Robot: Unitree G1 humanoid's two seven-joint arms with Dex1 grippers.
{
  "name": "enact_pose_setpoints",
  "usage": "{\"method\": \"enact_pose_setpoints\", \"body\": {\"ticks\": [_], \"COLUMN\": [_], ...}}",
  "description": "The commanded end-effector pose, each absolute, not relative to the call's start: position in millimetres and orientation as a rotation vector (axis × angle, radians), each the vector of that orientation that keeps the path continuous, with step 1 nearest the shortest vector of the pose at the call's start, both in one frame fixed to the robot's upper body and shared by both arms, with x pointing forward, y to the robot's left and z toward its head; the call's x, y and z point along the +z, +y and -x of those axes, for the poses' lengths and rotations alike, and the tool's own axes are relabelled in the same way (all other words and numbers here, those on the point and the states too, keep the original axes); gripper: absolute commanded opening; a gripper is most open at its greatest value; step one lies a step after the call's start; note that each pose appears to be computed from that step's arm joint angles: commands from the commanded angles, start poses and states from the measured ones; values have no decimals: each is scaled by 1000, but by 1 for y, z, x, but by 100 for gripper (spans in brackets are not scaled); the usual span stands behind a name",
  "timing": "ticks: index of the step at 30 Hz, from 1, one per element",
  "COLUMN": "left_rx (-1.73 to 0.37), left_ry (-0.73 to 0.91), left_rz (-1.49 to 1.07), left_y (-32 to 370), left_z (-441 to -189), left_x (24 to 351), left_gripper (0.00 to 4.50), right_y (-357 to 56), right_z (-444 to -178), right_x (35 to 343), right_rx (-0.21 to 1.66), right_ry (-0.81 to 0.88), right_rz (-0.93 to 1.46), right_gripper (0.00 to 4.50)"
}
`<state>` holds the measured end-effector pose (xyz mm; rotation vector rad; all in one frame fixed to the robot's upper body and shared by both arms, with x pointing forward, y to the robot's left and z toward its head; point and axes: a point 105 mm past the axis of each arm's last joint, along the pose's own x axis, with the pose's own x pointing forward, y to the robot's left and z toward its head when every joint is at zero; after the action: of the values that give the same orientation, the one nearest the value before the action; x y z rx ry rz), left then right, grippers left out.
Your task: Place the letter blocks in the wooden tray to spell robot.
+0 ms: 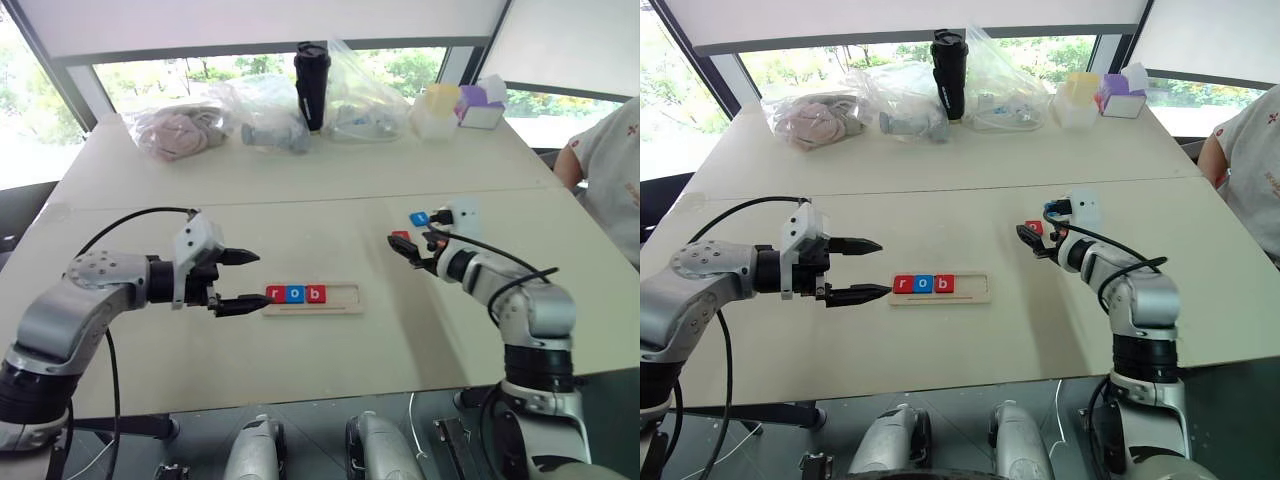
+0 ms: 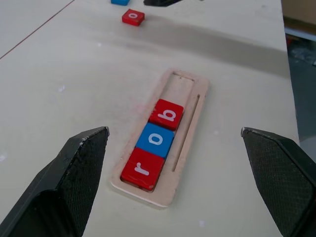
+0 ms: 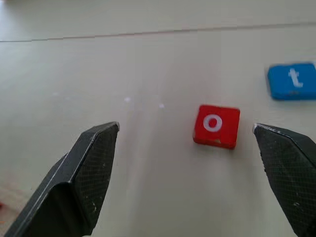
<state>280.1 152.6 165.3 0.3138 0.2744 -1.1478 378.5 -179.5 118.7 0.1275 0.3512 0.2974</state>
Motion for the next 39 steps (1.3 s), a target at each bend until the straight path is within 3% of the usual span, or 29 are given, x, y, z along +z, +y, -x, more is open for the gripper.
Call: {"method": "enact_pose_setpoints", "body": {"ticks": [1,17,24,28,31,39], "left_rx": [-1151,-1111,-1103,-1104,-1107,-1121], "left_ry": [243,265,266,266,269,271], "left_rz": [-365,-387,-390,-391,-393,-394], "left_y": [154,161,162,161,162,162], "left_z": [-279,-276,-278,-279,-280,-281], "left_x": [173,166,165,165,164,164], "left_gripper": [450,450,450,450,450,450], "right_y": [-189,-168,-158,-160,-164,-180], "right_z": [-402,-415,-403,-402,-400,-352], "right_x": [119,95,82,85,108,141], "right_rx": [203,174,156,140,146,164], "right_ry": [300,358,410,401,319,234], "right_rz": [-61,58,93,84,67,89], "right_gripper": [445,445,120,123,123,123]}}
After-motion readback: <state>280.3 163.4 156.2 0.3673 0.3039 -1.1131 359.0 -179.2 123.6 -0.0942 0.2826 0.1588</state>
